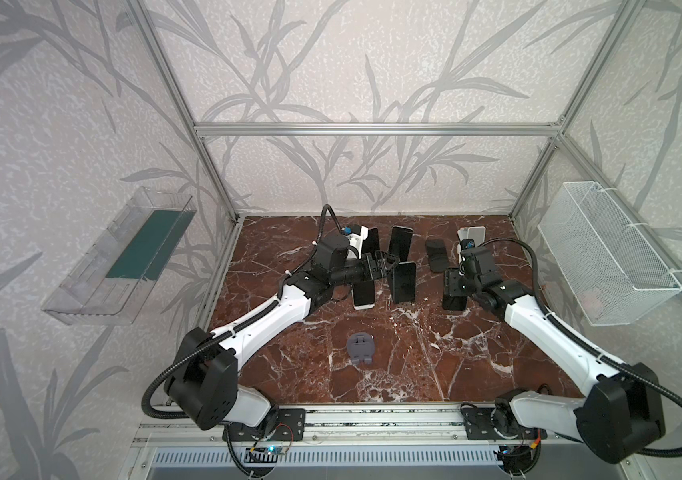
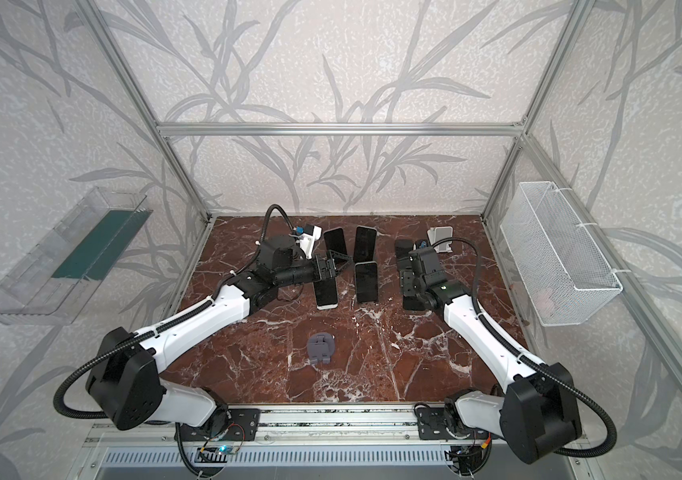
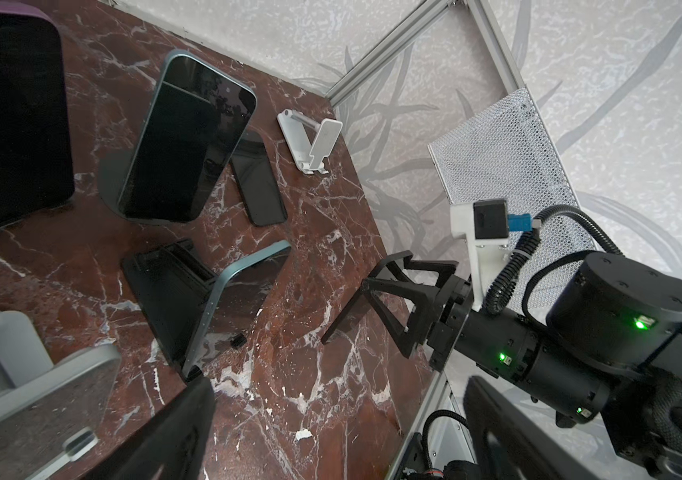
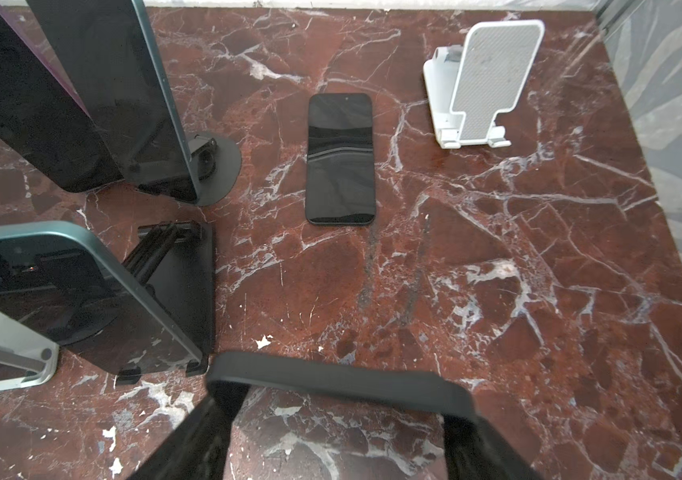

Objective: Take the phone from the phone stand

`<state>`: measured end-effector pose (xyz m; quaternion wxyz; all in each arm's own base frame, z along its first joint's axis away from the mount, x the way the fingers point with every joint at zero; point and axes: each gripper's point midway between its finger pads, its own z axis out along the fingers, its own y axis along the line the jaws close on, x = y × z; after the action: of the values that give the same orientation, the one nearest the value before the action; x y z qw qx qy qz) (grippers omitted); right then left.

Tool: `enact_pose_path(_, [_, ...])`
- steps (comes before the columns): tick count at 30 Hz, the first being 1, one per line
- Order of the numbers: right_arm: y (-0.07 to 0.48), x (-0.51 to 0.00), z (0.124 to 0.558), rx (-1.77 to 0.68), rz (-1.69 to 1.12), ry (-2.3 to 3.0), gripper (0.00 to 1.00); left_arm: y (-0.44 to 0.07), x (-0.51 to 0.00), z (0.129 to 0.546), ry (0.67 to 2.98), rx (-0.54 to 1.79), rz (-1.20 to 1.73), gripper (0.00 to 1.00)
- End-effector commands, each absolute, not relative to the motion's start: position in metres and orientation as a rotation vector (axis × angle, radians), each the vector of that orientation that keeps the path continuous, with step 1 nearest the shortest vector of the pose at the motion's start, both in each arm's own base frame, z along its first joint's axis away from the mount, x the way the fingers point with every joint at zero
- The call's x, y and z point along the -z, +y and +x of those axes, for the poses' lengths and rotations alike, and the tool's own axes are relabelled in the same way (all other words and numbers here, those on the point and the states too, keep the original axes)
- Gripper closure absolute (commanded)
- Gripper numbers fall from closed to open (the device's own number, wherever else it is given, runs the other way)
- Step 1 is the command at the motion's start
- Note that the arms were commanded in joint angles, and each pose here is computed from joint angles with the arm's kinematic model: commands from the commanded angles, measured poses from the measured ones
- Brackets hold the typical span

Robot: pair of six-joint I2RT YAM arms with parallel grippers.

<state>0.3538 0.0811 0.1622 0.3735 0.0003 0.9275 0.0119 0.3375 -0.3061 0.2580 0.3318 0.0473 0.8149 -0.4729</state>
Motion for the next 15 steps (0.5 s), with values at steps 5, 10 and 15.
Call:
enact_pose_path(5, [0.077,-0.16,0.38,-0.133,0.015,2.437,0.3,-0.288,-0.286,0.345,2.045,1.149,0.117,0.06])
enact_pose_path(10, [0.078,-0.162,0.396,-0.156,0.006,2.476,0.3,-0.267,-0.284,0.362,2.057,1.143,0.004,0.06])
enact_pose_path(15, [0.073,-0.145,0.404,-0.116,0.004,2.549,0.3,-0.236,-0.293,0.384,2.0,1.223,-0.143,0.02])
